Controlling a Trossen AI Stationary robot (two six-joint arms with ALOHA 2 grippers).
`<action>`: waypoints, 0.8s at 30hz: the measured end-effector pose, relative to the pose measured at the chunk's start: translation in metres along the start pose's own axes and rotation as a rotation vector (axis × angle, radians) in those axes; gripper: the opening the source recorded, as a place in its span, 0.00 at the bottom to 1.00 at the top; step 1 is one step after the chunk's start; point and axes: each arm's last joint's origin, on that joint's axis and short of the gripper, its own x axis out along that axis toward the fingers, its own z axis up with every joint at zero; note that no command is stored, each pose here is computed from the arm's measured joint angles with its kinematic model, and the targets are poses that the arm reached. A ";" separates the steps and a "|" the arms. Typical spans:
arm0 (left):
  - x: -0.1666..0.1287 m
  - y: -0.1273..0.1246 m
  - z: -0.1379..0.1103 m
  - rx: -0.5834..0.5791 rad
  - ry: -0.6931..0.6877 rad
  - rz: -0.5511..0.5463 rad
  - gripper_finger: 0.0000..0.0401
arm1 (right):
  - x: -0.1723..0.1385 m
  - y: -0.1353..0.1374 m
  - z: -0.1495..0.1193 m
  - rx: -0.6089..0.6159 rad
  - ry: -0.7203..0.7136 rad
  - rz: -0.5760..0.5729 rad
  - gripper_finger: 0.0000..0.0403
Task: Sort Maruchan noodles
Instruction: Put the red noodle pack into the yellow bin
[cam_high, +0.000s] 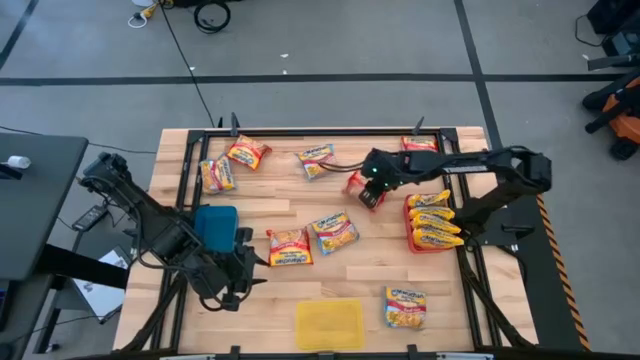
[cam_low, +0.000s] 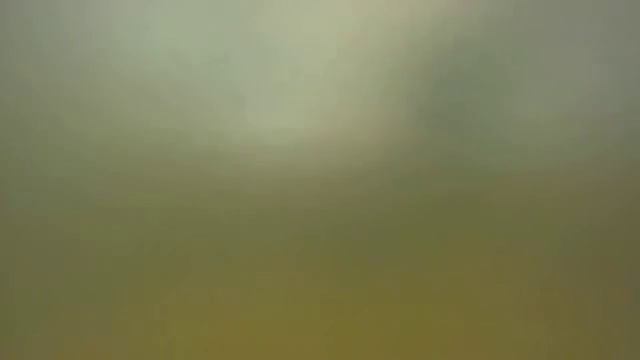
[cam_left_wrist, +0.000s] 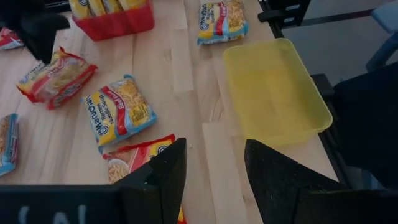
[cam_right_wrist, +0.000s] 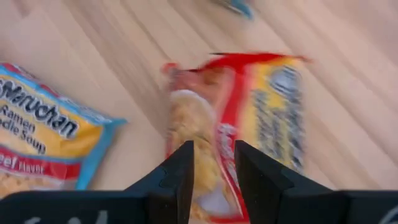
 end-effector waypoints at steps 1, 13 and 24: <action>0.000 -0.001 0.000 0.001 0.000 -0.002 0.42 | -0.006 0.001 -0.002 0.003 -0.008 -0.017 0.31; -0.001 -0.002 0.001 -0.016 -0.013 -0.010 0.42 | -0.003 -0.042 0.009 0.015 -0.103 -0.024 0.61; -0.003 -0.008 0.012 0.066 -0.129 -0.035 0.42 | 0.062 -0.067 0.006 0.006 0.127 0.245 0.56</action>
